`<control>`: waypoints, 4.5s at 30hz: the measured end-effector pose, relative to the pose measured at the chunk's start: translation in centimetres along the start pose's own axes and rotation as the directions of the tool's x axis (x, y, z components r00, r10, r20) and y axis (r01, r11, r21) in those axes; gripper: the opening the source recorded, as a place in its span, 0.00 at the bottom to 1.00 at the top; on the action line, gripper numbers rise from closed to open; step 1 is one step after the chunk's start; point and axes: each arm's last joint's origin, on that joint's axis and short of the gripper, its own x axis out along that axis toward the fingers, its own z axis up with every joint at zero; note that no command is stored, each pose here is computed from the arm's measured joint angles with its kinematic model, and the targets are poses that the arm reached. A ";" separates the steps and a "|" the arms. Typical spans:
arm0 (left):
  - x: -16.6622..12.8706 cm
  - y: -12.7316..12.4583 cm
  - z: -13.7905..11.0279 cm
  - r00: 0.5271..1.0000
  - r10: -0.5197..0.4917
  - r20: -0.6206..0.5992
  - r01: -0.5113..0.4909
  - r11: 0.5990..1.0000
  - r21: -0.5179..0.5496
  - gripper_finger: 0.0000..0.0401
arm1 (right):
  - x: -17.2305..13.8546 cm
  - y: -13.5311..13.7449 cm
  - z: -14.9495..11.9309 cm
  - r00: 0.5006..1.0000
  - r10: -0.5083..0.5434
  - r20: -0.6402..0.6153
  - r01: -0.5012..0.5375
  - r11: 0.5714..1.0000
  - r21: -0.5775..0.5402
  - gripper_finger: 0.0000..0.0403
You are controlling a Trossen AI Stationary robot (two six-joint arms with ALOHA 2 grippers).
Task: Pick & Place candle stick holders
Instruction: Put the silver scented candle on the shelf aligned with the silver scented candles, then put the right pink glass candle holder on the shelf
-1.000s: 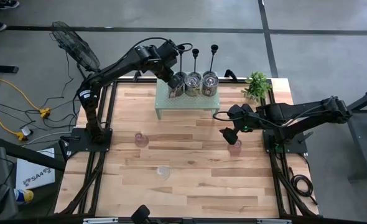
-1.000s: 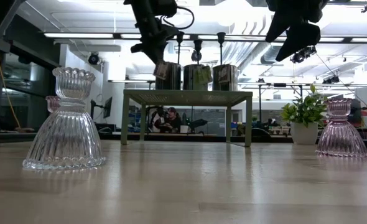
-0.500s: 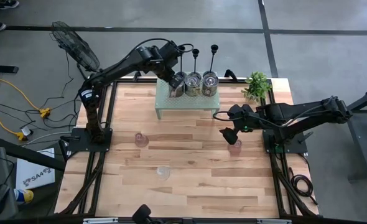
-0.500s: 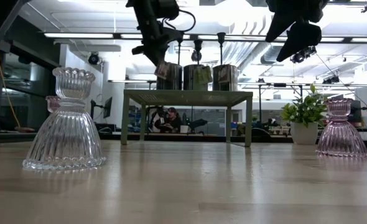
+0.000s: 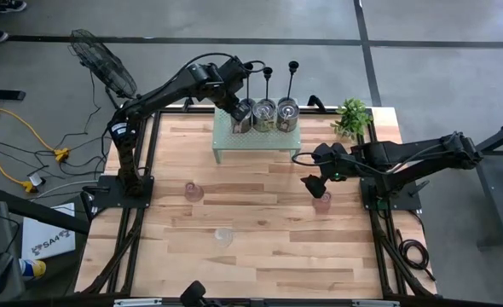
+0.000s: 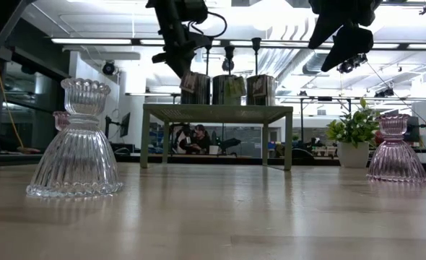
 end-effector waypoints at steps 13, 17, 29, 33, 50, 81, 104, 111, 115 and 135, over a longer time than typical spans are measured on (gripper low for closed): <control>-1.1 -0.3 -0.4 1.000 -0.016 0.007 0.016 1.000 0.022 0.26 | 0.0 0.0 0.0 1.000 0.013 -0.012 -0.013 1.000 0.004 0.97; -2.3 -0.5 -0.6 0.999 -0.026 0.031 0.024 0.999 0.045 0.28 | 0.0 0.0 0.0 1.000 0.015 -0.013 -0.015 1.000 0.007 0.97; -6.1 -0.3 -1.5 0.994 -0.036 0.107 0.027 0.996 0.084 0.28 | 0.0 0.0 0.0 1.000 0.013 -0.014 -0.012 0.998 0.054 0.97; -7.2 -1.0 -2.1 0.991 -0.046 0.124 0.030 0.991 0.132 0.28 | 0.0 0.0 -0.1 1.000 0.006 -0.021 -0.005 0.997 0.071 0.97; -10.9 -2.3 -4.6 0.989 -0.025 0.148 -0.008 0.975 0.224 0.28 | -1.6 0.4 -2.9 0.994 -0.085 -0.066 0.091 0.991 0.095 0.97; -13.0 2.4 -21.6 0.894 -0.328 0.305 0.292 0.943 0.158 0.28 | -3.5 0.5 -7.6 0.998 -0.047 -0.043 0.055 0.975 0.216 0.97; -10.5 1.1 -24.7 0.890 -0.375 0.260 0.325 0.921 0.216 0.28 | -2.2 0.0 -12.8 0.992 -0.070 -0.103 0.092 0.969 0.228 0.97; -10.7 1.0 -24.5 0.878 -0.388 0.281 0.336 0.917 0.214 0.28 | -0.7 0.5 -14.1 0.992 -0.048 -0.112 0.083 0.942 0.324 0.97; -10.7 1.0 -24.5 0.877 -0.388 0.282 0.338 0.917 0.210 0.28 | 0.2 1.1 -15.5 0.988 -0.088 -0.125 0.118 0.957 0.264 0.97; -10.7 0.9 -24.4 0.871 -0.393 0.294 0.348 0.917 0.192 0.28 | -1.4 -0.2 -13.9 0.953 -0.200 -0.227 0.282 0.862 0.422 0.97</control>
